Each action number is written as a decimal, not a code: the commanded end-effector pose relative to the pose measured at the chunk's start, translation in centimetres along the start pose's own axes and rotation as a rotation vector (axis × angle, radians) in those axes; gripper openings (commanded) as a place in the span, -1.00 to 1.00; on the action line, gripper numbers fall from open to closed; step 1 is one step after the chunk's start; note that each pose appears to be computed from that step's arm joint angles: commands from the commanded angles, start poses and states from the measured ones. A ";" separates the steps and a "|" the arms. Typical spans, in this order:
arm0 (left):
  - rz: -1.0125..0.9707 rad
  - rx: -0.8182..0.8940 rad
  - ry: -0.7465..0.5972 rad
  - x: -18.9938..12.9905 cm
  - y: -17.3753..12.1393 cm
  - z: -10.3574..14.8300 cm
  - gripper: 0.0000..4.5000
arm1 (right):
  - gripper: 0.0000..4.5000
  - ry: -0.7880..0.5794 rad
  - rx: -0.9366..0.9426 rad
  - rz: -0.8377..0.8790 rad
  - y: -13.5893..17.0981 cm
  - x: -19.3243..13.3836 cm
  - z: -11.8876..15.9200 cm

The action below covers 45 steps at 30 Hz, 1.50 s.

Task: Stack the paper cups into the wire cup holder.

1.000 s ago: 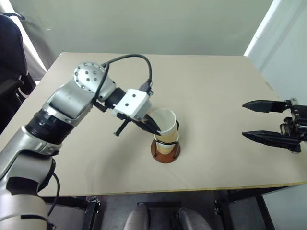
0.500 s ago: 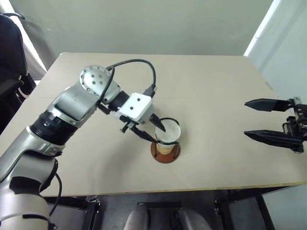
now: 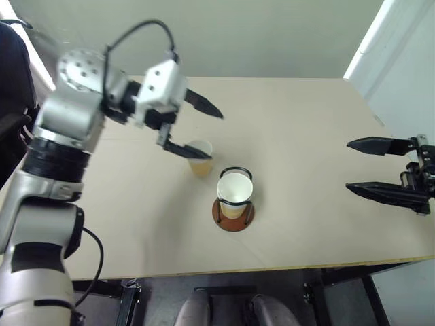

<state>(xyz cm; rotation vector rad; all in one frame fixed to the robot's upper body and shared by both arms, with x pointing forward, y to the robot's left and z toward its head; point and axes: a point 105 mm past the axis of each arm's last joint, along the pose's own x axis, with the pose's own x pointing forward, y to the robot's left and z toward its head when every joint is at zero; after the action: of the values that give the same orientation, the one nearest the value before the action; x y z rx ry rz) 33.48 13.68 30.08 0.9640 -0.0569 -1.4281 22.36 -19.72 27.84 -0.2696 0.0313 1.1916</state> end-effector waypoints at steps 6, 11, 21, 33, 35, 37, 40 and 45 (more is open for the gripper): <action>0.063 -0.114 0.083 1.1 0.2 -5.7 0.98 | 1.00 0.003 -0.037 0.002 -0.2 0.2 0.4; 0.017 -0.161 0.096 2.3 -0.6 -7.2 0.98 | 1.00 0.006 -0.039 0.000 -0.2 0.2 0.4; 0.038 -0.208 0.137 4.0 -0.5 -9.2 0.71 | 1.00 0.005 -0.042 -0.006 -0.1 0.1 0.5; 0.078 -0.191 0.156 4.6 0.3 -9.5 -0.98 | 1.00 0.006 -0.047 -0.016 0.0 -0.1 0.6; 0.074 -0.194 0.156 4.6 0.2 -9.6 -0.98 | 1.00 0.007 -0.048 -0.017 -0.1 -0.1 0.6; 0.069 -0.196 0.153 4.6 0.2 -9.5 -0.98 | 1.00 0.007 -0.049 -0.017 -0.1 -0.1 0.6; 0.065 -0.196 0.154 4.4 0.0 -9.6 -0.98 | 1.00 0.008 -0.050 -0.015 -0.2 -0.1 0.6; 0.055 -0.138 0.015 2.7 1.7 -5.2 -0.98 | 1.00 0.010 -0.055 -0.015 -0.3 -0.1 0.6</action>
<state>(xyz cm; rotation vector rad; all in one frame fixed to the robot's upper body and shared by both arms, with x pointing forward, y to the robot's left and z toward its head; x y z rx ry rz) 39.20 14.75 21.42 0.8334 0.1822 -1.3300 22.73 -19.60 27.42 -0.2779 0.0439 1.1928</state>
